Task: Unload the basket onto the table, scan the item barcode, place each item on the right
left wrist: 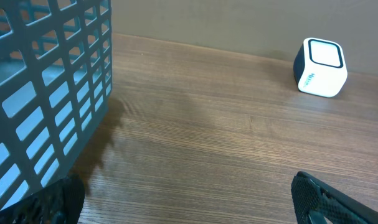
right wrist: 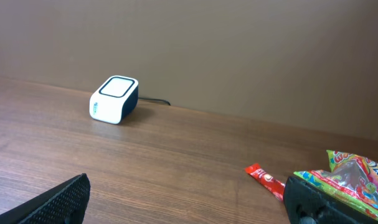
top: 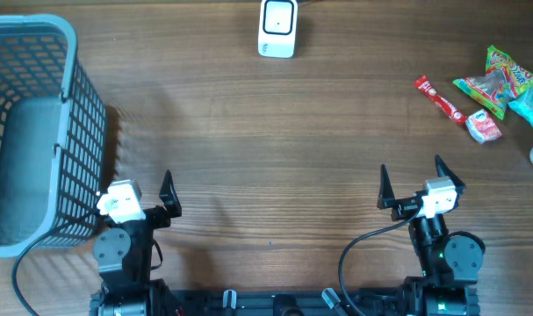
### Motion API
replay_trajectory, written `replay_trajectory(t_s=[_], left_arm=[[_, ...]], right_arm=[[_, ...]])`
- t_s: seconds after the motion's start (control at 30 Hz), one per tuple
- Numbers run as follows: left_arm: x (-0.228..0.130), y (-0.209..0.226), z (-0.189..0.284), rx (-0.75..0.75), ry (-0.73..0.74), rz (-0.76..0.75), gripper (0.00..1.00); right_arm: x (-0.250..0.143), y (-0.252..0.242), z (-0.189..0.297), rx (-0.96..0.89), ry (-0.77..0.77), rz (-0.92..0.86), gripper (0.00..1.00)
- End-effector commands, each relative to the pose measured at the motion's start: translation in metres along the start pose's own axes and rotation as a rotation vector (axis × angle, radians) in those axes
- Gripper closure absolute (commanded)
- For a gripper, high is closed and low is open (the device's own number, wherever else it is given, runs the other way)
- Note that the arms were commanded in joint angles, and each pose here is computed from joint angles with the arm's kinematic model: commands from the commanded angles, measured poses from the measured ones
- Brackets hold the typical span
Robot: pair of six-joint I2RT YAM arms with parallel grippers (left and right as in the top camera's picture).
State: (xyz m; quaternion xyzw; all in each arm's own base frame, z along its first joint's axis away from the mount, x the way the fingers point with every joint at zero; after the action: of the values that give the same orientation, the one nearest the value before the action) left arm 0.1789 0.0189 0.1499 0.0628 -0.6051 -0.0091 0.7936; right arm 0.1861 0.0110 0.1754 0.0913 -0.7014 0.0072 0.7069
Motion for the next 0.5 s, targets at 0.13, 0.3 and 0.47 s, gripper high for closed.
replay_trajectory(t_s=[0.13, 0.3, 0.47], left_arm=[[-0.0018, -0.0028, -0.0008, -0.020, 0.000, -0.021, 0.00], [0.0033, -0.0041, -0.0023, -0.031, -0.045, -0.023, 0.00], [0.0063, -0.0105, -0.0039, -0.060, -0.096, -0.037, 0.00]], right_arm=[[0.0020, -0.0003, 0.0004, -0.008, -0.014, 0.008, 0.00], [0.0020, -0.0004, 0.0004, -0.008, -0.014, 0.008, 0.00], [0.0020, -0.0003, 0.0004, -0.008, -0.014, 0.008, 0.00]])
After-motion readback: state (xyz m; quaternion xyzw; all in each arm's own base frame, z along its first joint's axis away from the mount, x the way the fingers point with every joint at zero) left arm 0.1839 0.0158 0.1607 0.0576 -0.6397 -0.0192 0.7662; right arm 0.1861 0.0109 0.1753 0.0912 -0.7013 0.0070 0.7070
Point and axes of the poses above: each gripper's point midway between its finger pads, its own z axis back along the fingers, its own y axis along the line the jaws close on, x = y × z, the point moved 6 cm from there along z, back along the fingers, and after that the axes turned 14 degrees about -z, right-handed, at the moved point
